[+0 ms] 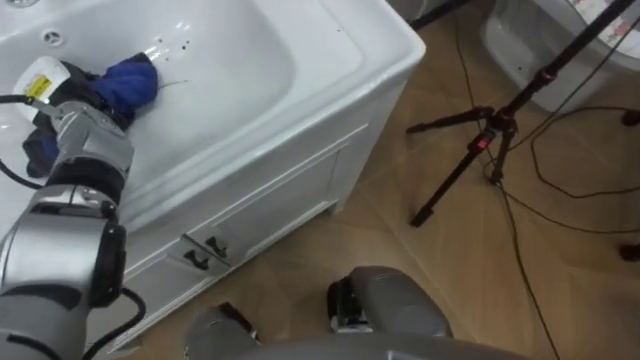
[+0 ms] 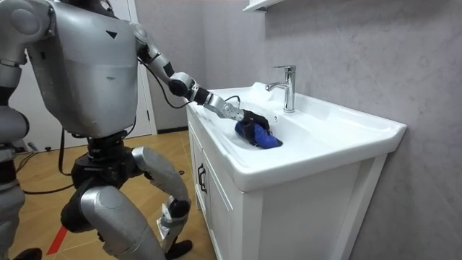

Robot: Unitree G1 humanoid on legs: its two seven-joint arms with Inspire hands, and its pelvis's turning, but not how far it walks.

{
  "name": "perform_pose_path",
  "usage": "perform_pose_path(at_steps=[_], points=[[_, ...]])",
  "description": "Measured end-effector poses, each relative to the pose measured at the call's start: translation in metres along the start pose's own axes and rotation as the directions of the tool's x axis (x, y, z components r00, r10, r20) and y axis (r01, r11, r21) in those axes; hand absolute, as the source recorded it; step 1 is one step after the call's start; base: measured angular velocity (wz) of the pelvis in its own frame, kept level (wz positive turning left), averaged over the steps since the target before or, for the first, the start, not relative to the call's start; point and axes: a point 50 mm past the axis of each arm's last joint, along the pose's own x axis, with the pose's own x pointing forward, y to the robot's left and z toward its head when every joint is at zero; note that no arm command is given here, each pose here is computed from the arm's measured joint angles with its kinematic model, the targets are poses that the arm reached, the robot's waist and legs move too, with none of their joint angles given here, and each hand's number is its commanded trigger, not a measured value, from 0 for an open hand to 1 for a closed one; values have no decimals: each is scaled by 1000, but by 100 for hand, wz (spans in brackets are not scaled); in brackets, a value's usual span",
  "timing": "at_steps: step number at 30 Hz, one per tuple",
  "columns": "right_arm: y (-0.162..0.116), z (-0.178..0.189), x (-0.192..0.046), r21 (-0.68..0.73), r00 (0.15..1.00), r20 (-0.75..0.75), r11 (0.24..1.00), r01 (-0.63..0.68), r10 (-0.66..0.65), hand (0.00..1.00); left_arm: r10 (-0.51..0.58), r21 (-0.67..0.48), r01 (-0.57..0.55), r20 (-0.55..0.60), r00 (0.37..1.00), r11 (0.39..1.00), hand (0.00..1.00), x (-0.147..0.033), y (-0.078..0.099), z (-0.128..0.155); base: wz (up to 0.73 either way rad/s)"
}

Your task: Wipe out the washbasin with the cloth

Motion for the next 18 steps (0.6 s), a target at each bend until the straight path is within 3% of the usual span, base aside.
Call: perform_pose_path(at_steps=[7,14,18], points=[[7,2,-1,23,999,18,999,-31,30,0,10,10,-10,-39,999,1000,100,0,1,-5,-8],[14,2,-1,47,997,21,996,-70,69,0,9,-64,-13,-57,998,998,100,0,3,2,-13],[21,-5,-1,93,994,2,990,-110,110,0,10,-65,-12,-26,1000,998,100,-2,0,11,28]])
